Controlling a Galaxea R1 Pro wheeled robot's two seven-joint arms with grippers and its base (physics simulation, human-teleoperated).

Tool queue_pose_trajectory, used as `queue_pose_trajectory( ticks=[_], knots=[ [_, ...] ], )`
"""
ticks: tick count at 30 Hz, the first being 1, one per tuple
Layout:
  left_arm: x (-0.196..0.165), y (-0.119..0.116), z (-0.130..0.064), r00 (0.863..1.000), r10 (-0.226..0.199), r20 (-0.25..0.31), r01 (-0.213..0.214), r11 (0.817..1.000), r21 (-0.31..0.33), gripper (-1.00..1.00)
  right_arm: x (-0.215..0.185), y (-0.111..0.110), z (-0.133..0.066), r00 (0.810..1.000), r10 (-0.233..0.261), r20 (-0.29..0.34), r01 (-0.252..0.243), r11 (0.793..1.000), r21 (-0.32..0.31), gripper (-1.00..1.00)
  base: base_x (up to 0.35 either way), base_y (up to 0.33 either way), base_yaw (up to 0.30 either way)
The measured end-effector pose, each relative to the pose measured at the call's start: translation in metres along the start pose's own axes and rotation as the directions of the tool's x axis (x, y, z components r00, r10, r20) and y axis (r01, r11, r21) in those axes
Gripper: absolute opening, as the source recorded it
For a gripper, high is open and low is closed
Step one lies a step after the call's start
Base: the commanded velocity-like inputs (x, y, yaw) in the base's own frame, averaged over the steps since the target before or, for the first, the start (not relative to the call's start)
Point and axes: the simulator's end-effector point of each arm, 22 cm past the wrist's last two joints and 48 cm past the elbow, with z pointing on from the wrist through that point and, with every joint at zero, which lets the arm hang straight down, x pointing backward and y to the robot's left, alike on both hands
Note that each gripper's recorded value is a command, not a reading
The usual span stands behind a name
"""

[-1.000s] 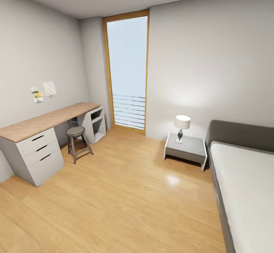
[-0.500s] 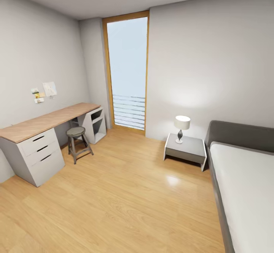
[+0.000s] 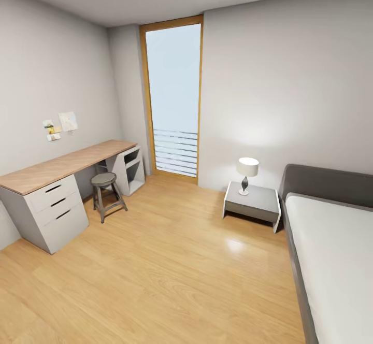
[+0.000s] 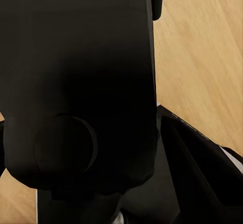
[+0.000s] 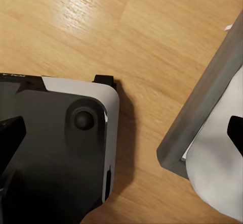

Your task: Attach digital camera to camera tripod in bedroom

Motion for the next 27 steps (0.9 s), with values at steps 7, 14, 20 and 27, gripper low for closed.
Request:
queue_pose_trajectory(
  ticks=[7,14,20,27],
  knots=[
    [0.0003,0.0001,0.0000,1.000,0.000,0.000,0.000,1.000,-0.001,-1.00,0.0000,0.0002,0.0000,1.000,0.000,0.000,0.000,1.000,-0.001,1.00,0.000,0.000,0.000],
    [0.0005,0.0000,0.0000,1.000,0.000,-0.001,0.000,1.000,0.000,-1.00,0.0002,0.0003,0.0000,1.000,0.000,-0.001,0.000,1.000,-0.001,1.00,0.000,0.000,0.000],
    [0.0004,0.0000,0.0000,1.000,0.000,-0.001,0.000,1.000,0.000,-1.00,0.0003,0.0001,0.0000,1.000,0.000,-0.001,0.000,1.000,0.000,1.00,0.000,0.000,0.000],
    [0.0002,-0.0001,0.0000,1.000,0.000,0.000,0.000,1.000,0.000,-1.00,0.0004,0.0002,0.0000,1.000,0.000,-0.002,0.000,1.000,-0.001,1.00,0.000,0.000,0.000]
  ],
)
